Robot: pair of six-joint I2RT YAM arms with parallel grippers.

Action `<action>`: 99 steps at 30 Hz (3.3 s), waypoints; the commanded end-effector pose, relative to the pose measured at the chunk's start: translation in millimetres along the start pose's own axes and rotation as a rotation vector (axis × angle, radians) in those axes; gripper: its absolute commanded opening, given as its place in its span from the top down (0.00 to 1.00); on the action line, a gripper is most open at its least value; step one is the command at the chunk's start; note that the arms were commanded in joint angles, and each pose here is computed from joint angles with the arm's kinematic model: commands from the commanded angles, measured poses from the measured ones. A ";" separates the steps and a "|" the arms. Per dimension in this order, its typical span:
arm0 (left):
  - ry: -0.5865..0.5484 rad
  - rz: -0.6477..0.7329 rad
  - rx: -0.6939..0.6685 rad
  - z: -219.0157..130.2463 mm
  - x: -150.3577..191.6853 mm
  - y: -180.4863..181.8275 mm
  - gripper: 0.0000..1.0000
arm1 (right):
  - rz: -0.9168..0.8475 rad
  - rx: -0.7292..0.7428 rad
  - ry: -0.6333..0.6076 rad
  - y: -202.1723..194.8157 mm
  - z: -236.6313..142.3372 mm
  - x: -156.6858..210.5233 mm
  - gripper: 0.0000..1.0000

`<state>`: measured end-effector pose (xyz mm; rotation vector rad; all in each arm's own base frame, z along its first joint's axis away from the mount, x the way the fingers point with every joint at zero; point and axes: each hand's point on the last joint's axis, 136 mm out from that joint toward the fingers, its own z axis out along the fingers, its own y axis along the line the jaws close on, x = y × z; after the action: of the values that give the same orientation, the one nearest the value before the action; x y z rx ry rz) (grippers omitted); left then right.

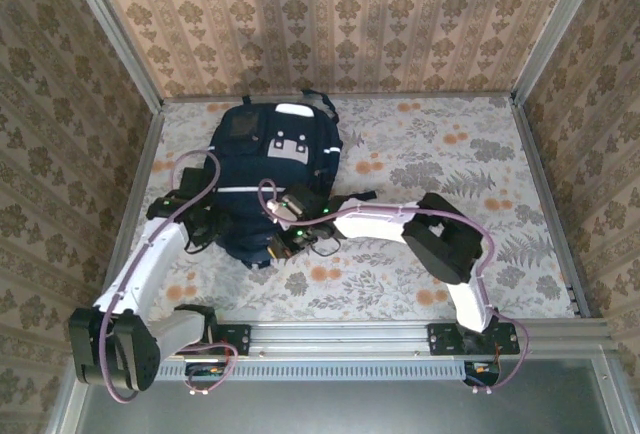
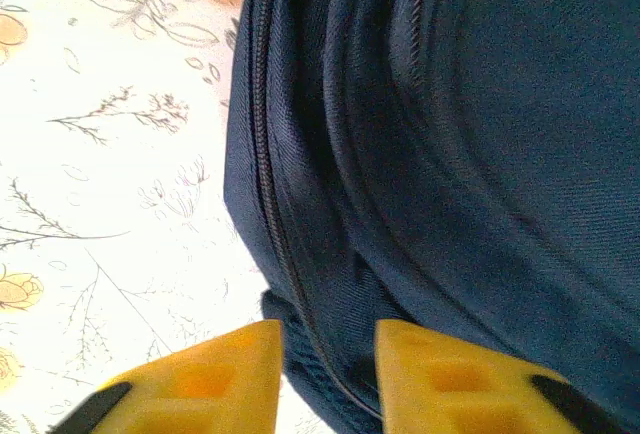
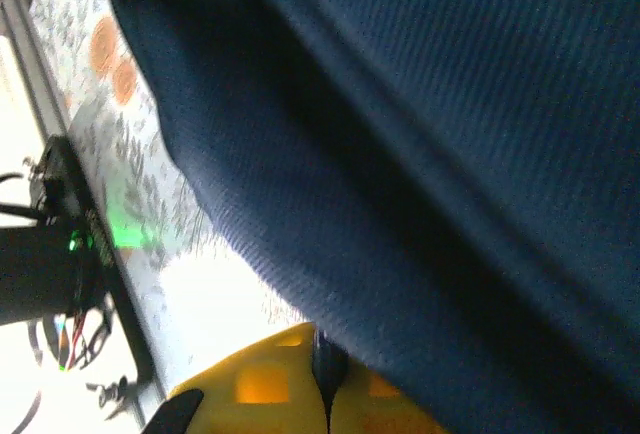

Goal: Pack the student bag

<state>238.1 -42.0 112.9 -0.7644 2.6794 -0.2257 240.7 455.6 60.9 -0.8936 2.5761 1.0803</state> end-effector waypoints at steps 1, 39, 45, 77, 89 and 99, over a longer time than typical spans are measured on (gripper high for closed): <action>-0.012 -0.030 0.061 -19.6 1.2 -5.4 0.61 | 0.062 0.017 -0.134 3.0 10.8 -44.9 1.00; 0.035 -0.255 0.364 33.8 16.0 -38.5 0.63 | 0.093 -0.001 -0.124 2.5 31.0 -38.2 1.00; 0.040 -0.236 0.311 45.3 18.4 -28.5 0.91 | 0.074 0.065 -0.073 -8.9 29.2 -25.0 1.00; 0.006 -0.214 0.250 29.4 11.3 -4.2 1.00 | 0.060 0.207 -0.018 -66.5 -20.3 14.0 1.00; 0.002 -0.242 0.207 28.1 7.2 11.9 1.00 | 0.074 0.209 -0.059 -94.7 -38.8 4.0 1.00; 0.118 -0.303 0.316 7.7 30.4 -20.9 0.51 | 0.080 0.139 -0.090 -80.2 -32.0 -1.9 1.00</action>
<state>235.8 -57.5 89.8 -1.0409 2.5225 -0.6806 295.0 386.8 33.1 -0.7091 2.6050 0.8883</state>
